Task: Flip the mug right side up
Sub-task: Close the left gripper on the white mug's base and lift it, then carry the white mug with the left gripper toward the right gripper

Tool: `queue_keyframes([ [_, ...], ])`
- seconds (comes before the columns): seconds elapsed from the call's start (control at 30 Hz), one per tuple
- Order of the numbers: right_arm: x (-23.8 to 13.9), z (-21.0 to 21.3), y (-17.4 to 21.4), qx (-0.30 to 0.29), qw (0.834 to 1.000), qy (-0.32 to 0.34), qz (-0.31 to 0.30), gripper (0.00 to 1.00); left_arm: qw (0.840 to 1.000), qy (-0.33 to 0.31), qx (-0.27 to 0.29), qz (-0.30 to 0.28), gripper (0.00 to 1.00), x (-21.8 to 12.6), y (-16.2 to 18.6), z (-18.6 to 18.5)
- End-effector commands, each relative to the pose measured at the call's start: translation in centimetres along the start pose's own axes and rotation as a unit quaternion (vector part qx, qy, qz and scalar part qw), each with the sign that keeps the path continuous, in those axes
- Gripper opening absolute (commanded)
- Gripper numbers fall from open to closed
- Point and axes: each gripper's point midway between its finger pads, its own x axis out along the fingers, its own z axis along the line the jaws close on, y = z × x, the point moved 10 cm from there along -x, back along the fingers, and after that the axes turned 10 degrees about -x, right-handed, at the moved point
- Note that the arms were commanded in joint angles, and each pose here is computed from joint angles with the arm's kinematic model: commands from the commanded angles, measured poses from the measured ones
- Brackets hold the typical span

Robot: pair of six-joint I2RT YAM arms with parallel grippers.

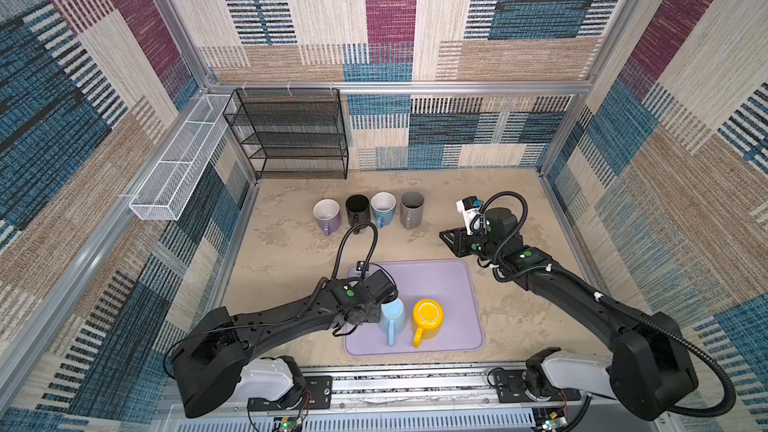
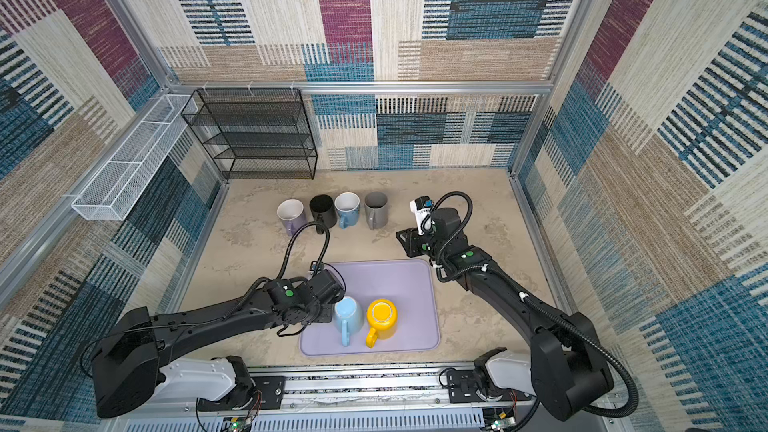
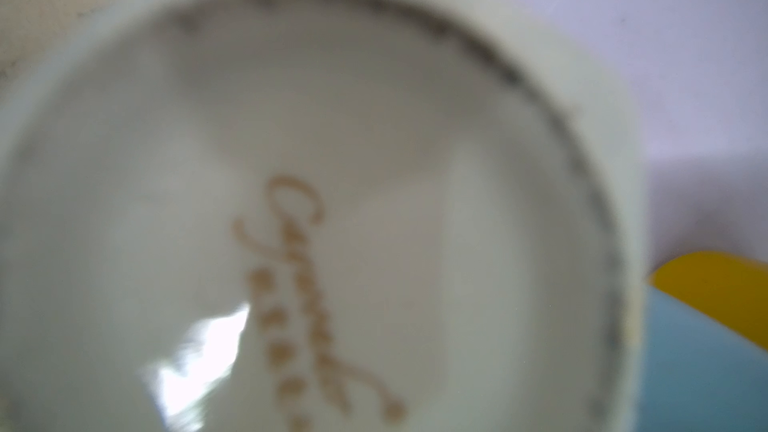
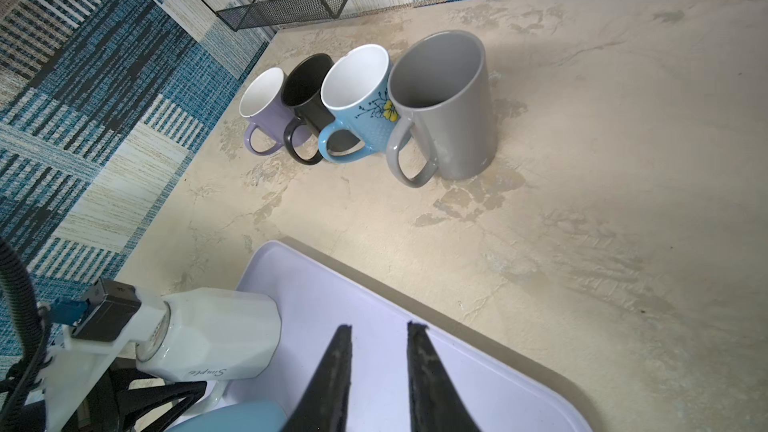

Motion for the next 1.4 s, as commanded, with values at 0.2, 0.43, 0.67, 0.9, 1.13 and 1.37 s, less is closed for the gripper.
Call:
queue_keyframes([
  [0.2, 0.0, 0.1, -0.3, -0.002, 1.000, 0.001, -0.008, 0.27, 1.000, -0.011, 0.009, -0.012, 0.17, -0.2, -0.3, 0.1],
  [0.43, 0.0, 0.1, -0.3, -0.002, 1.000, -0.001, -0.009, 0.27, 1.000, -0.015, 0.016, -0.008, 0.11, -0.1, -0.3, 0.1],
  [0.67, 0.0, 0.1, -0.3, -0.002, 1.000, 0.000, -0.009, 0.27, 0.999, -0.018, 0.027, -0.014, 0.00, -0.8, -0.9, 0.2],
  [0.9, 0.0, 0.0, -0.1, -0.001, 1.000, 0.000, -0.009, 0.27, 0.999, 0.018, 0.038, -0.015, 0.00, -2.6, -2.3, 0.3],
  [1.13, 0.0, 0.0, 0.1, 0.000, 1.000, 0.002, -0.008, 0.27, 0.998, 0.059, 0.036, -0.013, 0.00, -3.6, -3.5, 0.7],
  [1.37, -0.1, 0.0, 0.1, 0.002, 1.000, 0.006, -0.011, 0.27, 0.990, 0.135, 0.027, -0.020, 0.00, -4.6, -4.8, 0.6],
])
